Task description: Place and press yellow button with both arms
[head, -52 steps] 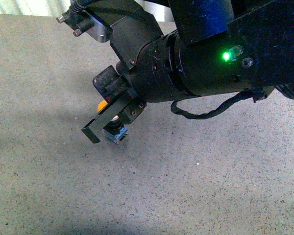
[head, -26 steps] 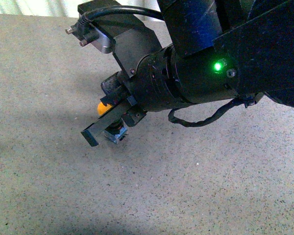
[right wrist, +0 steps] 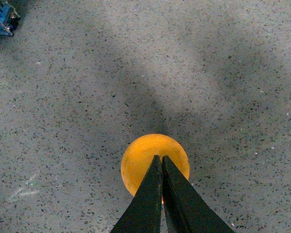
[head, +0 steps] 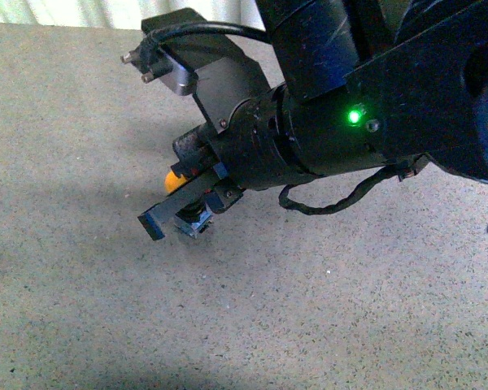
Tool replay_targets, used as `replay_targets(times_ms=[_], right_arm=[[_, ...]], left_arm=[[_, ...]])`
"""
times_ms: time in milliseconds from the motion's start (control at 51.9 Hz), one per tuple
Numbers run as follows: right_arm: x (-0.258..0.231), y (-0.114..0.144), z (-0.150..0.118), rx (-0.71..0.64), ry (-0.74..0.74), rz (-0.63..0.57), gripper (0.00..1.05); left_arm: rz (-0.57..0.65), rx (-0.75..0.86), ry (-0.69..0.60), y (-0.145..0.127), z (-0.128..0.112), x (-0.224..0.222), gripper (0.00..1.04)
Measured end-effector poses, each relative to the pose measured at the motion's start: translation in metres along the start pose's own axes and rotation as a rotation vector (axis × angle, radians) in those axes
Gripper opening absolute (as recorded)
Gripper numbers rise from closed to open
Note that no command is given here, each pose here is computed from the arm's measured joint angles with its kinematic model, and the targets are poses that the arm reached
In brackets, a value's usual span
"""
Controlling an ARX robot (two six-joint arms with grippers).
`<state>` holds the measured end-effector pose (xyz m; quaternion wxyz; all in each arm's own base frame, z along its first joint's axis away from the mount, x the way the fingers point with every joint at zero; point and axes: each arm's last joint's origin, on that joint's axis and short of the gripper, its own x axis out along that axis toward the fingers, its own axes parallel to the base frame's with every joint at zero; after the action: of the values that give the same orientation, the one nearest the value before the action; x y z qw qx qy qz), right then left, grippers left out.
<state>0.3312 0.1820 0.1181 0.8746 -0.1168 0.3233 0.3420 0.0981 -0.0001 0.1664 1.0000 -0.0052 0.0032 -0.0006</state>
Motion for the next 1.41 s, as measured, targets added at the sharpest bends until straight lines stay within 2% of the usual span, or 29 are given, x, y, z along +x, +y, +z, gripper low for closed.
replay_targets(times_ms=[135, 289, 405, 462, 482, 539, 578, 636, 867, 1406], right_arm=[[-0.019, -0.017, 0.006, 0.107, -0.091, -0.031, 0.01], [-0.074, -0.046, 0.025, 0.204, -0.291, -0.126, 0.01], [-0.115, -0.056, 0.016, 0.237, -0.383, -0.202, 0.01], [-0.138, -0.056, 0.005, 0.252, -0.414, -0.234, 0.12], [-0.143, -0.055, 0.002, 0.256, -0.423, -0.256, 0.14], [-0.158, -0.051, -0.005, 0.237, -0.587, -0.521, 0.02], [-0.167, -0.049, -0.013, 0.247, -0.656, -0.641, 0.01], [-0.177, -0.047, -0.031, 0.254, -0.681, -0.704, 0.01], [-0.196, -0.034, -0.072, 0.252, -0.667, -0.710, 0.01], [-0.226, -0.013, -0.127, 0.247, -0.680, -0.710, 0.01]], left_arm=[[0.001, 0.000, -0.002, 0.000, 0.000, 0.000, 0.01], [0.000, 0.000, -0.002, 0.000, 0.000, 0.000, 0.01], [0.000, 0.000, -0.002, 0.000, 0.000, 0.000, 0.01], [0.000, 0.000, -0.002, 0.000, 0.000, 0.000, 0.01], [0.000, 0.000, -0.002, 0.000, 0.000, 0.000, 0.01], [-0.001, 0.000, -0.002, 0.000, 0.000, 0.000, 0.01], [0.000, 0.000, -0.002, 0.000, 0.000, 0.000, 0.01], [0.000, 0.000, -0.002, 0.000, 0.000, 0.000, 0.01], [0.000, 0.000, -0.002, 0.000, 0.000, 0.000, 0.01], [0.000, 0.000, -0.002, 0.000, 0.000, 0.000, 0.01]])
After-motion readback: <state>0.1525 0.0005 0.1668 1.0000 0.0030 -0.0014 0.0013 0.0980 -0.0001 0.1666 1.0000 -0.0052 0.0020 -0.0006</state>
